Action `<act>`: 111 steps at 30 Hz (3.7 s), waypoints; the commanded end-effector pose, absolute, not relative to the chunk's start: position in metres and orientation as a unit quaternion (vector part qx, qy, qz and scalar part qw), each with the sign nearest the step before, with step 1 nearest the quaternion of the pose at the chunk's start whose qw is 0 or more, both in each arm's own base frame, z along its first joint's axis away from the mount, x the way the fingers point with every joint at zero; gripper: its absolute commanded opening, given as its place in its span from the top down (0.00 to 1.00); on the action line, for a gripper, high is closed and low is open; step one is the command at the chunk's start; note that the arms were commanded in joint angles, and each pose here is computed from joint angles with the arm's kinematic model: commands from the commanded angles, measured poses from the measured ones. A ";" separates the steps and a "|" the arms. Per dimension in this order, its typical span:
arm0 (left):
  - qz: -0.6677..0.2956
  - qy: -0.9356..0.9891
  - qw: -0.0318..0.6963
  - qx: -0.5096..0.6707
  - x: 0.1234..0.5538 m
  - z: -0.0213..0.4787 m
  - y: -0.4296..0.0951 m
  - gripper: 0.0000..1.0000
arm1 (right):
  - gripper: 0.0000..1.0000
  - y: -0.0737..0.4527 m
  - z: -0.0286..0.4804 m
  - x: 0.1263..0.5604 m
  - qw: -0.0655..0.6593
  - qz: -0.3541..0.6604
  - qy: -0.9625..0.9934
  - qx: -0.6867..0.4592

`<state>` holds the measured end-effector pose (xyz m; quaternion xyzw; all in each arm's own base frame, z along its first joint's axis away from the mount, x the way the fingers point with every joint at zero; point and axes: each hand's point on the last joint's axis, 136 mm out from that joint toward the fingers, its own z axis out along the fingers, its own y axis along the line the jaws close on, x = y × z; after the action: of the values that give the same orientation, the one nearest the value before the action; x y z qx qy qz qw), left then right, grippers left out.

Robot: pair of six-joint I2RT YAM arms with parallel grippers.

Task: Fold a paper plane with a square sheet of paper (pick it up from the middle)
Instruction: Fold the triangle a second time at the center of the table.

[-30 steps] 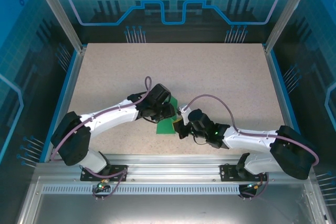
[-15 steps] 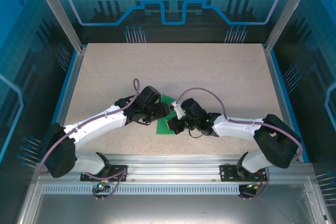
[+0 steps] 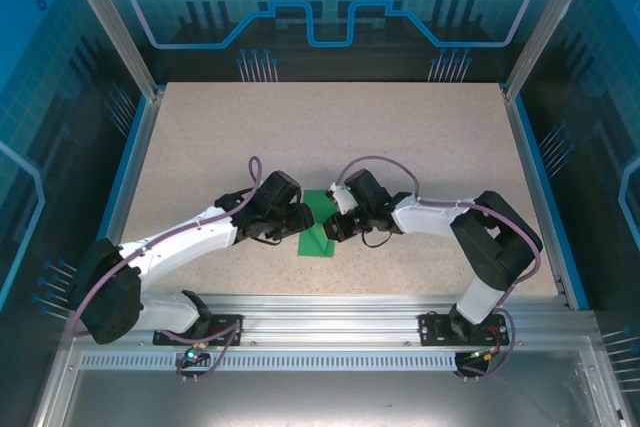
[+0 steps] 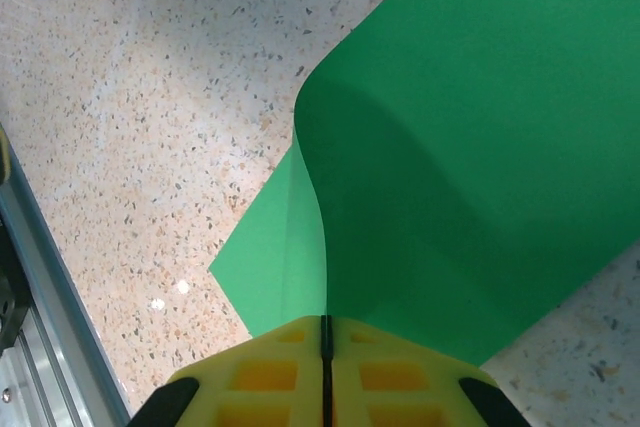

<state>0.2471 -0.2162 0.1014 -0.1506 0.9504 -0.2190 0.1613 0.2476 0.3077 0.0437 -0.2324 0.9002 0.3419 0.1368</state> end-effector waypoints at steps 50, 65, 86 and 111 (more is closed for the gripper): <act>-0.265 0.943 0.116 -0.162 0.263 0.059 -0.253 0.71 | 0.88 0.294 0.021 0.268 0.088 0.315 0.901 -0.286; -0.274 0.937 0.122 -0.178 0.274 0.054 -0.256 0.71 | 0.87 0.294 0.026 0.274 0.092 0.328 0.898 -0.279; -0.276 0.936 0.112 -0.186 0.275 0.039 -0.256 0.70 | 0.87 0.292 0.021 0.274 0.085 0.330 0.900 -0.272; -0.309 0.929 0.122 -0.161 0.276 0.051 -0.265 0.63 | 0.86 0.290 0.021 0.273 0.088 0.331 0.903 -0.261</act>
<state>0.2737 -0.2612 0.0423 -0.1746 0.9348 -0.2871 0.1154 0.2649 0.2915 0.0152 -0.2691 0.9026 0.3264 0.0793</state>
